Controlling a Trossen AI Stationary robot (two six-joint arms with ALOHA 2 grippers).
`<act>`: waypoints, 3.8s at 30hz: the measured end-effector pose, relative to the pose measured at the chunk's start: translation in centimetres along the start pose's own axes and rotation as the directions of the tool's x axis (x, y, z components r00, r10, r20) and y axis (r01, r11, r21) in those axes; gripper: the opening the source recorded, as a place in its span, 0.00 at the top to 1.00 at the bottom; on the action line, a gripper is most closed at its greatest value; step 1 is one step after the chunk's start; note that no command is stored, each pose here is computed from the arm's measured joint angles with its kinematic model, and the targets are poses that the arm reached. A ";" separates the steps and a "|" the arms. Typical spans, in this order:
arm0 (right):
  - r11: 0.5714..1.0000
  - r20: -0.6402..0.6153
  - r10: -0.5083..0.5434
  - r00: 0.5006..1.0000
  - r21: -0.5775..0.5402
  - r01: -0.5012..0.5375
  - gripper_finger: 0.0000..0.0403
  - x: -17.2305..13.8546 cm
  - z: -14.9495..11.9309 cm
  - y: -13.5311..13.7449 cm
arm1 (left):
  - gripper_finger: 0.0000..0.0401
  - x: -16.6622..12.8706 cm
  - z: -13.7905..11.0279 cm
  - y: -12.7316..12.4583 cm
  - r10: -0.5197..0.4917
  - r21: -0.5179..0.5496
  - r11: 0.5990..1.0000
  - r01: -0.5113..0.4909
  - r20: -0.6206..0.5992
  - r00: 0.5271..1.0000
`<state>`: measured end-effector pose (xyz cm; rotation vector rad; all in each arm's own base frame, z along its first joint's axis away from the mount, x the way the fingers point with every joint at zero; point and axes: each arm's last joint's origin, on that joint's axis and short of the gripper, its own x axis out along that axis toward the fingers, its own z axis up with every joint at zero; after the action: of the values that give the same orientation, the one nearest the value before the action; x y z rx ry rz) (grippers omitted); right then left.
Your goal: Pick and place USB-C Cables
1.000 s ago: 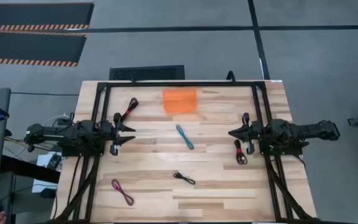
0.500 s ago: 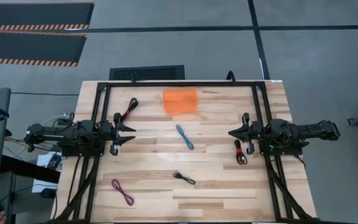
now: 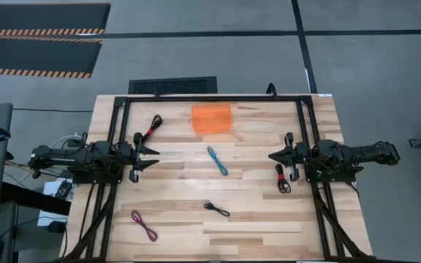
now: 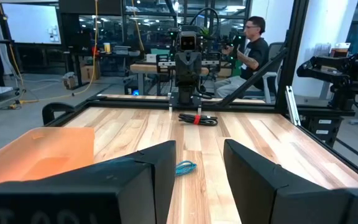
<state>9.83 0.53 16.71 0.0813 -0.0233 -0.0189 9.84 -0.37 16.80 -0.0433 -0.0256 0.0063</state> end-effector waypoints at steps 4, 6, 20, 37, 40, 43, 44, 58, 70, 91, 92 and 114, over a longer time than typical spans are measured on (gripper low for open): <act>1.000 0.000 0.000 1.000 0.000 0.000 0.92 0.0 0.0 0.0 | 0.69 0.0 0.0 0.0 0.000 0.000 1.000 0.000 0.000 1.000; 1.000 0.000 0.000 1.000 0.000 0.000 0.92 0.0 0.0 0.0 | 0.69 0.0 0.0 0.0 0.000 0.000 1.000 0.000 0.000 1.000; 1.000 0.000 0.000 1.000 0.000 0.000 0.92 0.0 0.0 0.0 | 0.69 0.0 0.0 0.0 0.000 0.000 1.000 0.000 -0.001 1.000; 1.000 0.000 0.000 1.000 0.000 0.000 0.92 0.0 0.0 0.0 | 0.69 0.0 0.0 0.0 0.000 0.000 1.000 0.000 0.000 1.000; 1.000 0.000 0.000 1.000 0.000 0.000 0.92 0.0 0.0 0.0 | 0.69 0.0 0.0 0.0 0.000 0.000 1.000 0.000 0.000 1.000; 1.000 0.000 0.000 1.000 0.000 0.000 0.92 0.0 0.0 0.0 | 0.69 0.0 0.0 0.0 0.000 0.000 1.000 0.000 0.000 1.000; 1.000 0.000 0.000 1.000 0.000 0.000 0.92 0.0 0.0 0.0 | 0.69 0.0 0.0 0.0 0.000 0.000 1.000 0.000 0.000 1.000; 1.000 0.000 0.000 1.000 0.000 0.000 0.92 0.0 0.0 0.0 | 0.69 0.0 0.0 0.0 0.000 0.000 1.000 0.000 0.000 1.000; 1.000 0.000 0.000 1.000 0.000 0.000 0.92 0.0 0.0 0.0 | 0.69 0.0 0.0 0.0 0.000 0.000 1.000 0.000 -0.001 1.000; 1.000 0.000 0.000 1.000 0.000 0.000 0.92 0.0 0.0 0.0 | 0.69 0.0 0.1 0.0 0.009 -0.002 1.000 -0.009 0.007 1.000; 1.000 0.000 0.000 1.000 0.000 0.000 0.92 0.0 0.0 0.0 | 0.69 0.0 0.1 0.1 0.022 -0.002 1.000 -0.022 0.008 1.000; 1.000 0.000 0.000 1.000 0.000 0.000 0.92 0.0 0.0 0.0 | 0.69 -0.2 1.2 0.3 0.103 0.127 0.986 -0.112 0.080 0.991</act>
<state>9.84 0.53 16.71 0.0813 -0.0231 -0.0189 9.65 -0.06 18.02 0.0869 -0.0964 0.1178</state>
